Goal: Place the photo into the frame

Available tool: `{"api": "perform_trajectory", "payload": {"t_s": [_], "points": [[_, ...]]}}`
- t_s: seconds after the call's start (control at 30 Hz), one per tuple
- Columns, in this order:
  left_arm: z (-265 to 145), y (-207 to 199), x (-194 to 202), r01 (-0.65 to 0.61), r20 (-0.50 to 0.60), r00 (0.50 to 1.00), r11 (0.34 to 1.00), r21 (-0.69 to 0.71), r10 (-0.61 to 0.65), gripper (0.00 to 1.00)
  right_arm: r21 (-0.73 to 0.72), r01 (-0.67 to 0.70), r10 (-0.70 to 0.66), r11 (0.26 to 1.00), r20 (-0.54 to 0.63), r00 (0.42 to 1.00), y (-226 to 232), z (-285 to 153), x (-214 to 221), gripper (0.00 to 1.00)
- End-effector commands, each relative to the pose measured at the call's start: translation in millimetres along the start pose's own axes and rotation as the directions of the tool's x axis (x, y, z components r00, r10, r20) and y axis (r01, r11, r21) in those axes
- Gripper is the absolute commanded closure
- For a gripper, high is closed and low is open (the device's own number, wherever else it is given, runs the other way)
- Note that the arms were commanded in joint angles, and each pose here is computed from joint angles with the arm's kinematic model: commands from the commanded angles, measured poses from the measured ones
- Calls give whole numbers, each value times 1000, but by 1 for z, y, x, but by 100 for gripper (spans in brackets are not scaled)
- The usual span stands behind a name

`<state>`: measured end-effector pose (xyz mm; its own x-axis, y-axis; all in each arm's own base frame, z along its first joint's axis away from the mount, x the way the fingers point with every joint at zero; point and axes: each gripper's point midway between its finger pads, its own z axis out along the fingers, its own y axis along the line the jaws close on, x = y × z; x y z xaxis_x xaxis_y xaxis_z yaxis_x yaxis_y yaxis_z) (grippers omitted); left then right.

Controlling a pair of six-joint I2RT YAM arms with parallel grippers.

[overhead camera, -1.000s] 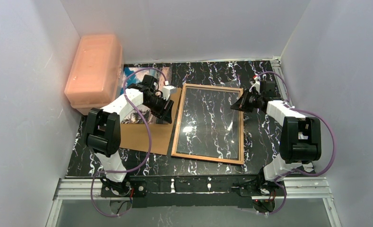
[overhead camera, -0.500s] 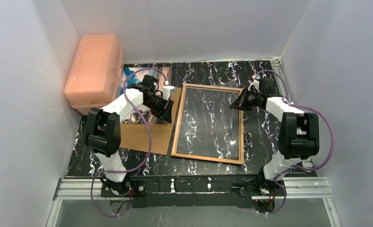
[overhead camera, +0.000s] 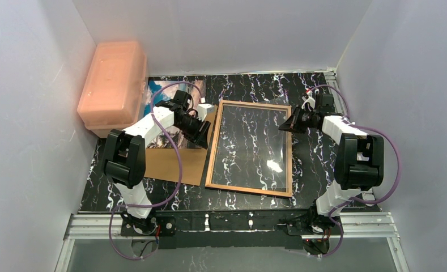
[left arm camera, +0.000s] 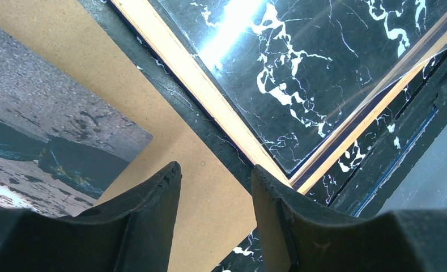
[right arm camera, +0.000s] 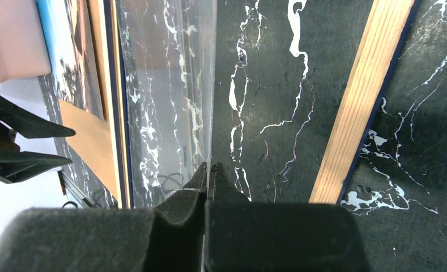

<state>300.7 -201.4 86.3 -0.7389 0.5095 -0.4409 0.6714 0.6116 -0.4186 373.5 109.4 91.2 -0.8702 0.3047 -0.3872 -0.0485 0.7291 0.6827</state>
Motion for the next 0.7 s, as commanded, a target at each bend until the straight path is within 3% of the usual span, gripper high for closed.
{"api": "perform_trajectory", "payload": {"t_s": [0.0, 0.67], "points": [[-3, -4, 0, -11, -2, 1000, 1000, -2, 11, 53, -30, 26, -25, 999, 12, 1000, 7, -4, -9, 99], [38, 3, 35, -177, -106, 980, 982, -63, 169, 60, -149, -165, 167, 975, -1, 986, 29, 0, -9, 99]]}}
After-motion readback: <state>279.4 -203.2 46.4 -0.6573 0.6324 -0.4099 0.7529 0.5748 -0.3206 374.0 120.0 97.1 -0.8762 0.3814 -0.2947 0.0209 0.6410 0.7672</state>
